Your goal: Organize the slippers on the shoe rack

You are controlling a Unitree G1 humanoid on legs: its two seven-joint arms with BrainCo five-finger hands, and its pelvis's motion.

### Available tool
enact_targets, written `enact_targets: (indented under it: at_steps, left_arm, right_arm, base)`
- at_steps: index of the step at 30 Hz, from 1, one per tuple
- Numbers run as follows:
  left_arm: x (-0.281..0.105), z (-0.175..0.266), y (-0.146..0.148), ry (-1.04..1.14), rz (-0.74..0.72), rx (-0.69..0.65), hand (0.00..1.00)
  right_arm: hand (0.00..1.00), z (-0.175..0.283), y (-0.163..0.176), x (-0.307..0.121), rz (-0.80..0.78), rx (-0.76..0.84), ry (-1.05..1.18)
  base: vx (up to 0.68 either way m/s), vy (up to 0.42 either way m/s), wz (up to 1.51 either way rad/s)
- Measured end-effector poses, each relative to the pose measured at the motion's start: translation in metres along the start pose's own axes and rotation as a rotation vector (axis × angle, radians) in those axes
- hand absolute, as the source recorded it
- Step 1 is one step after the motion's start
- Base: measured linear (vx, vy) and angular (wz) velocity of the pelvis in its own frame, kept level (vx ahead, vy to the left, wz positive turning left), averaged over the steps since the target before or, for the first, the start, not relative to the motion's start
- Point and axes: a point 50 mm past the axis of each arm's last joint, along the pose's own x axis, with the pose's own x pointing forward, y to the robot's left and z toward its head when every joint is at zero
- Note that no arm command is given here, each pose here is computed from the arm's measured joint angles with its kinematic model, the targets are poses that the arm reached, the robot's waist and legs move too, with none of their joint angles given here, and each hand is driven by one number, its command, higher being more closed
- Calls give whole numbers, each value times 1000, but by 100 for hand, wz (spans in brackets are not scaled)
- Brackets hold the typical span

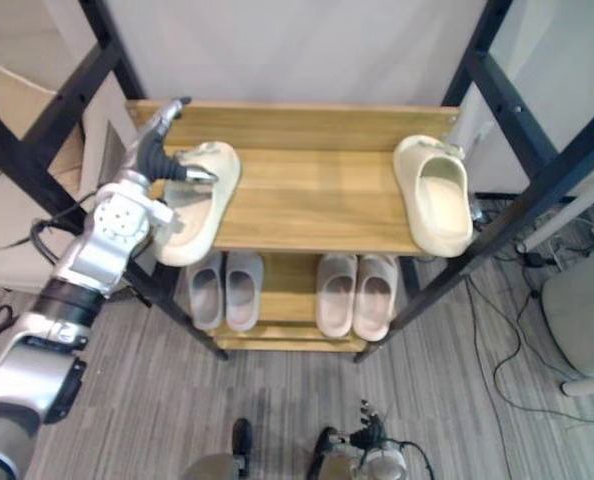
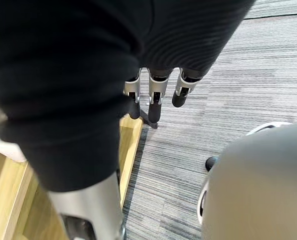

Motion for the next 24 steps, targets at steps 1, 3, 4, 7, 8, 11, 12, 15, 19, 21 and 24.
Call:
enact_targets:
  at_steps: [1, 3, 4, 7, 8, 11, 12, 15, 19, 21, 24]
  left_arm:
    - [0, 0, 1, 2, 3, -1, 0]
    - [0, 0, 1, 2, 5, -6, 0]
    - [0, 0, 1, 2, 5, -7, 0]
    - [0, -1, 5, 7, 25, -23, 0]
    - [0, -1, 9, 8, 41, -30, 0]
    - [0, 1, 12, -2, 70, -37, 0]
    - [-1, 1, 12, -4, 69, -38, 0]
    - [-3, -1, 11, 1, 68, -49, 0]
    - [-5, -3, 12, 10, 73, -61, 0]
    - [-5, -4, 12, 11, 74, -61, 0]
    - [-5, -4, 13, 14, 76, -59, 0]
  right_arm:
    - [0, 0, 0, 0, 0, 0, -1]
    - [0, 1, 0, 0, 0, -1, -2]
    - [0, 1, 0, 0, 1, -2, -2]
    - [0, 2, 0, 1, 1, -3, -4]
    - [0, 2, 0, 1, 2, -4, -5]
    - [0, 2, 0, 1, 3, -9, -4]
    - [0, 2, 0, 1, 2, -10, -5]
    - [0, 2, -1, 1, 2, -14, -4]
    - [0, 2, 0, 1, 6, -30, -5]
    - [0, 2, 0, 1, 5, -30, -5]
    - [0, 3, -1, 2, 4, -31, -7]
  base:
    - [42, -10, 4]
    - [40, -9, 7]
    - [29, -5, 7]
    - [17, -5, 5]
    - [0, 0, 0]
    - [0, 0, 0]
    - [0, 0, 0]
    - [0, 0, 0]
    - [0, 0, 0]
    - [0, 0, 0]
    - [0, 0, 0]
